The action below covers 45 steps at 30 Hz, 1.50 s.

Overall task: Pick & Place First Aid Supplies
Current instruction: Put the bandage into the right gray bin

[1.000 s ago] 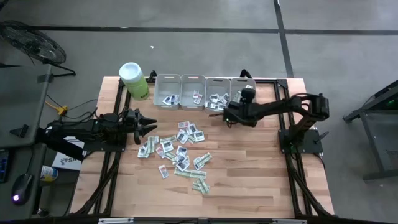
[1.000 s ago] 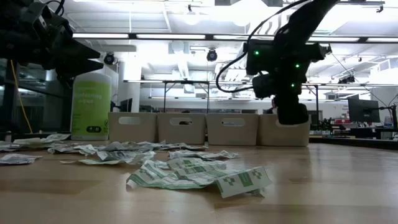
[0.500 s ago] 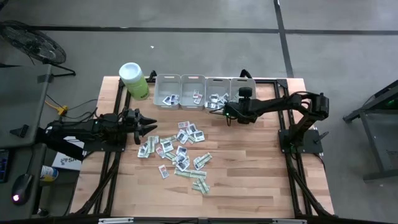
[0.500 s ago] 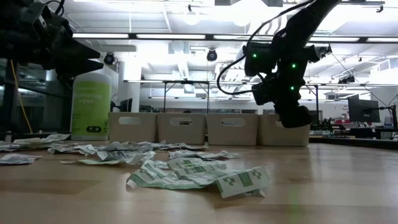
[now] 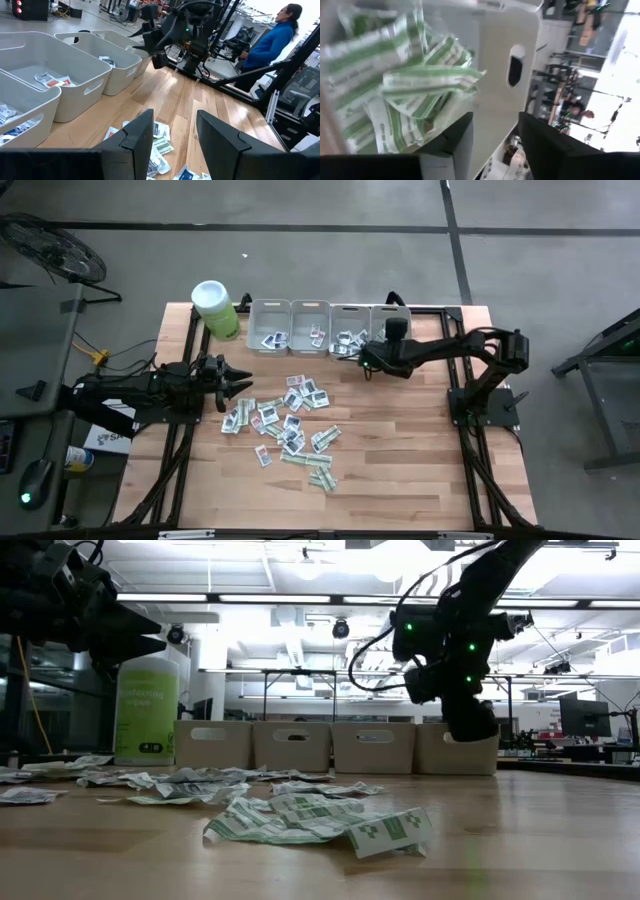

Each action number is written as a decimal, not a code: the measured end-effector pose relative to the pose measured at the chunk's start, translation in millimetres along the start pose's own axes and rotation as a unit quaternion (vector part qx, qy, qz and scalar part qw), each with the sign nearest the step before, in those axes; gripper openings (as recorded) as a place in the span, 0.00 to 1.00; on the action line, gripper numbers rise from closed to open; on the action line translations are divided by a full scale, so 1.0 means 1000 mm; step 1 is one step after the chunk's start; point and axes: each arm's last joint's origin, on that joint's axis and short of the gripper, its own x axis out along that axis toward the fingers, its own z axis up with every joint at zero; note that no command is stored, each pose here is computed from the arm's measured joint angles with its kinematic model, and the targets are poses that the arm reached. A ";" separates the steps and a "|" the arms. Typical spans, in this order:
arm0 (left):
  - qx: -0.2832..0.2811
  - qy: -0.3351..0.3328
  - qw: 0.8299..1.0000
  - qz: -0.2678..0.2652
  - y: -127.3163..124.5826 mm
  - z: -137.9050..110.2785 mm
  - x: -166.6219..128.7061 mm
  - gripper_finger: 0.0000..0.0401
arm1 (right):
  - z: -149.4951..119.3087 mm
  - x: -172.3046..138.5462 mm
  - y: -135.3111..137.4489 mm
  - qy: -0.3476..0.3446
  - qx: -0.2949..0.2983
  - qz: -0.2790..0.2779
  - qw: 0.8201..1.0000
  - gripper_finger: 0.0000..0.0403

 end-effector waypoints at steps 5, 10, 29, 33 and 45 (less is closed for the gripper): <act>0.000 0.000 1.000 0.000 0.000 0.000 0.000 0.37 | 0.009 -0.018 0.000 -0.025 -0.004 -0.029 0.999 0.41; 0.000 0.000 1.000 0.000 0.000 0.000 0.000 0.37 | 0.018 -0.042 -0.002 -0.046 -0.018 -0.079 0.996 0.40; 0.000 0.000 1.000 0.000 0.000 0.000 0.000 0.37 | 0.058 -0.165 -0.007 -0.303 0.086 0.071 0.946 0.30; 0.000 0.000 1.000 0.000 0.000 0.000 0.000 0.37 | 0.066 -0.175 -0.004 -0.375 0.072 0.204 0.901 0.30; 0.000 0.000 1.000 0.000 0.000 0.000 0.000 0.37 | 0.066 -0.178 0.002 -0.353 0.136 0.392 0.838 0.30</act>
